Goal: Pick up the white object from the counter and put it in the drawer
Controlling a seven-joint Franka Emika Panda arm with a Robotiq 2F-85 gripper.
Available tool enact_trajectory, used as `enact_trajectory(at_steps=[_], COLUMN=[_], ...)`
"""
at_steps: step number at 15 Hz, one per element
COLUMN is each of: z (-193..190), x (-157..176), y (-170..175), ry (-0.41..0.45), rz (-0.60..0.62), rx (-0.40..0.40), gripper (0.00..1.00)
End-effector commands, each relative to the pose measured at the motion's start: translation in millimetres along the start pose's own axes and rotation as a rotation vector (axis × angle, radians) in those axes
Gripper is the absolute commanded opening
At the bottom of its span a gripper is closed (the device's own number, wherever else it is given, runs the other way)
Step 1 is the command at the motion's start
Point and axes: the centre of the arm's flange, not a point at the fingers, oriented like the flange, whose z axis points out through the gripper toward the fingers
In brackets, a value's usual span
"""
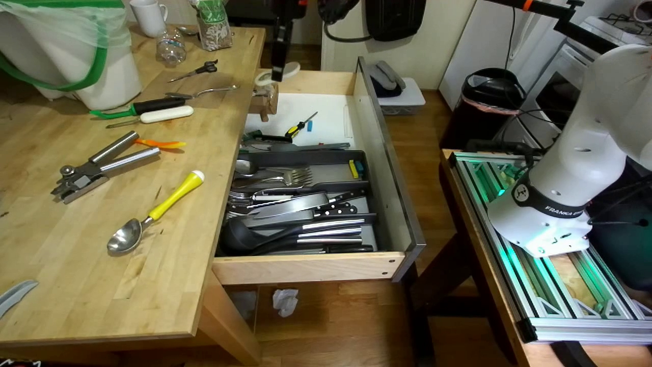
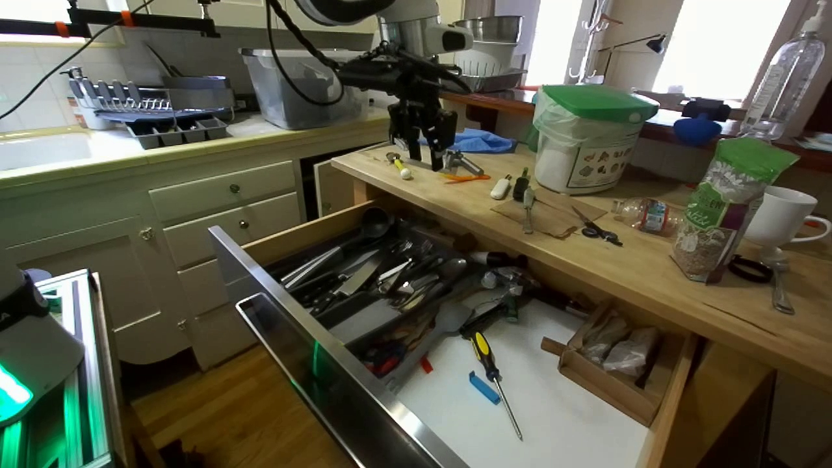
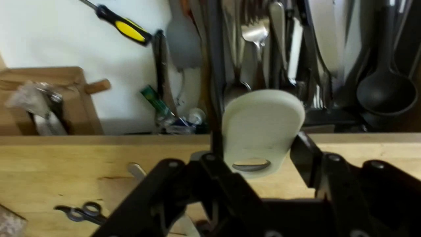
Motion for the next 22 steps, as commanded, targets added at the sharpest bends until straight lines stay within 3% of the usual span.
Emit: enact_trajectory(at_steps=[1, 5, 8, 11, 16, 17, 18, 22], z=[-8, 27, 73, 118, 180, 155, 164, 159], x=[-65, -114, -134, -147, -160, -168, -171, -166], y=[42, 96, 124, 140, 168, 149, 152, 150], ry=[-0.071, -0.056, 0.071, 0.140, 0.120, 0.123, 0.112, 0.124], rz=[0.074, 0.291, 0.336, 0.382, 0.560, 0.500, 0.506, 0.501], rx=[-0.123, -0.195, -0.206, -0.192, -0.290, -0.241, -0.248, -0.246], gripper=[0.29, 0.29, 0.29, 0.29, 0.29, 0.29, 0.54, 0.54])
